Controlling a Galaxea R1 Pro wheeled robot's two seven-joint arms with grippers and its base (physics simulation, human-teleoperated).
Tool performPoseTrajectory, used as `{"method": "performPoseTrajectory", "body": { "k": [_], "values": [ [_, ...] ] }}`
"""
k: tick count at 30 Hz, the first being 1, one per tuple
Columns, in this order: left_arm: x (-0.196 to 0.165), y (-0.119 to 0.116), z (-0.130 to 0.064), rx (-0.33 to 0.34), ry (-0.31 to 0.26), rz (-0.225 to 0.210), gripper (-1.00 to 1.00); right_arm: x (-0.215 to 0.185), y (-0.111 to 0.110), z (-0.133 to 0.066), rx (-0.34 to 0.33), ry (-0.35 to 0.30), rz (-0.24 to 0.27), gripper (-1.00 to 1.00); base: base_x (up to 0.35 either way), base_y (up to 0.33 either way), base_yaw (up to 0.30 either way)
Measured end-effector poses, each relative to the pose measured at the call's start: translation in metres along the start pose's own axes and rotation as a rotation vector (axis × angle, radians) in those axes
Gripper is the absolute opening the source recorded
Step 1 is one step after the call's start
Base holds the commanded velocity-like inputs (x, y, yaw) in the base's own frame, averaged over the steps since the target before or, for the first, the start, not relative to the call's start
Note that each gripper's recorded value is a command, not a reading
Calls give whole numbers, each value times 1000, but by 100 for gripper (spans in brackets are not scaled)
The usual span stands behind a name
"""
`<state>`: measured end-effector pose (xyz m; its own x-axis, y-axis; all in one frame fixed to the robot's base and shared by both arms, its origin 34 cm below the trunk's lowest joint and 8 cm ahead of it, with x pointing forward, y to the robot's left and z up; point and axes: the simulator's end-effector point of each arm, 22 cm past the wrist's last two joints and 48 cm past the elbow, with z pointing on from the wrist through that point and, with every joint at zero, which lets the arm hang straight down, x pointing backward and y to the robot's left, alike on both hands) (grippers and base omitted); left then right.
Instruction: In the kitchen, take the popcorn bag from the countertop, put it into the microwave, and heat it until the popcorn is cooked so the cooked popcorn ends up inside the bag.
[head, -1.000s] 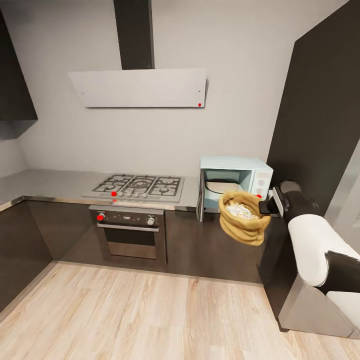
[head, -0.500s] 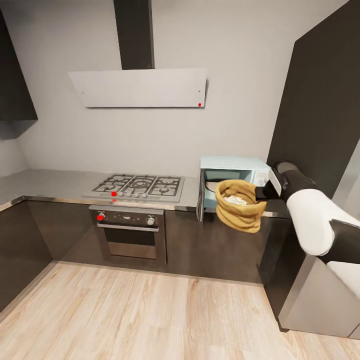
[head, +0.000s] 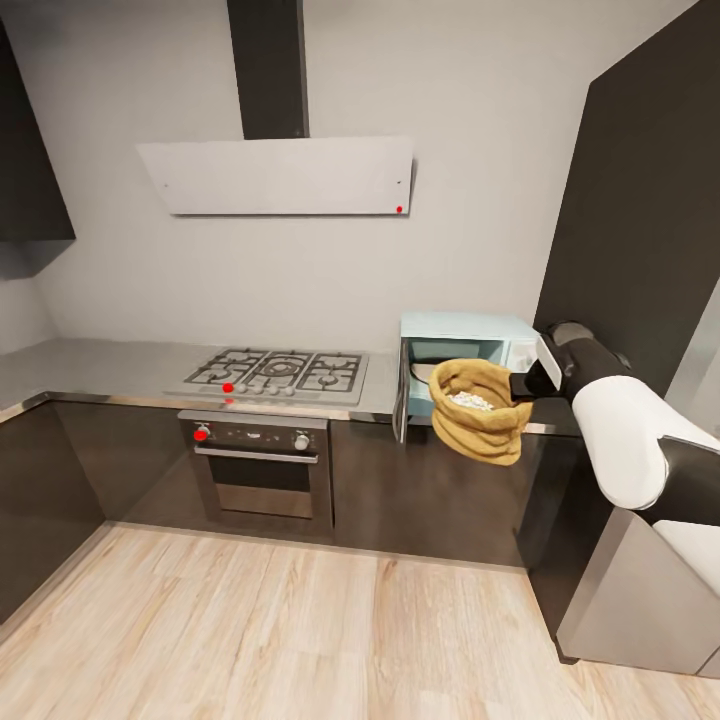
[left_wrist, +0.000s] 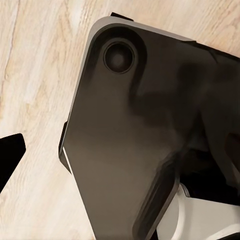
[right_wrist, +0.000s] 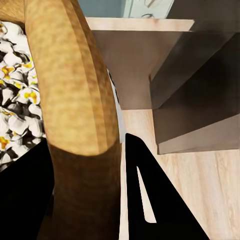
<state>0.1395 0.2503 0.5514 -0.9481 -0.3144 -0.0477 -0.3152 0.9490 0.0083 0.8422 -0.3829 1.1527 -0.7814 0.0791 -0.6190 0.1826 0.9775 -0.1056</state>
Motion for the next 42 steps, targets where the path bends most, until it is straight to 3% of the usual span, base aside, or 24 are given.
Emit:
{"method": "performPoseTrajectory", "body": {
  "k": [7,18,24,32,42],
  "values": [
    [0,0,0,0,0,-1,100,0,0,0,-3,1,3,-100,42,0,0],
    [0,1,0,-1,0,1,100,1,-9,0,7,1,13,-100,303,0,0],
    [0,1,0,-2,0,0,100,1,-19,1,49,3,12,-100,161,0,0],
    [0,1,0,-1,0,-1,100,4,-18,2,49,8,11,-100,46,0,0],
    [0,1,0,-2,0,-1,100,13,-17,8,49,34,2,-100,301,0,0]
  ]
}}
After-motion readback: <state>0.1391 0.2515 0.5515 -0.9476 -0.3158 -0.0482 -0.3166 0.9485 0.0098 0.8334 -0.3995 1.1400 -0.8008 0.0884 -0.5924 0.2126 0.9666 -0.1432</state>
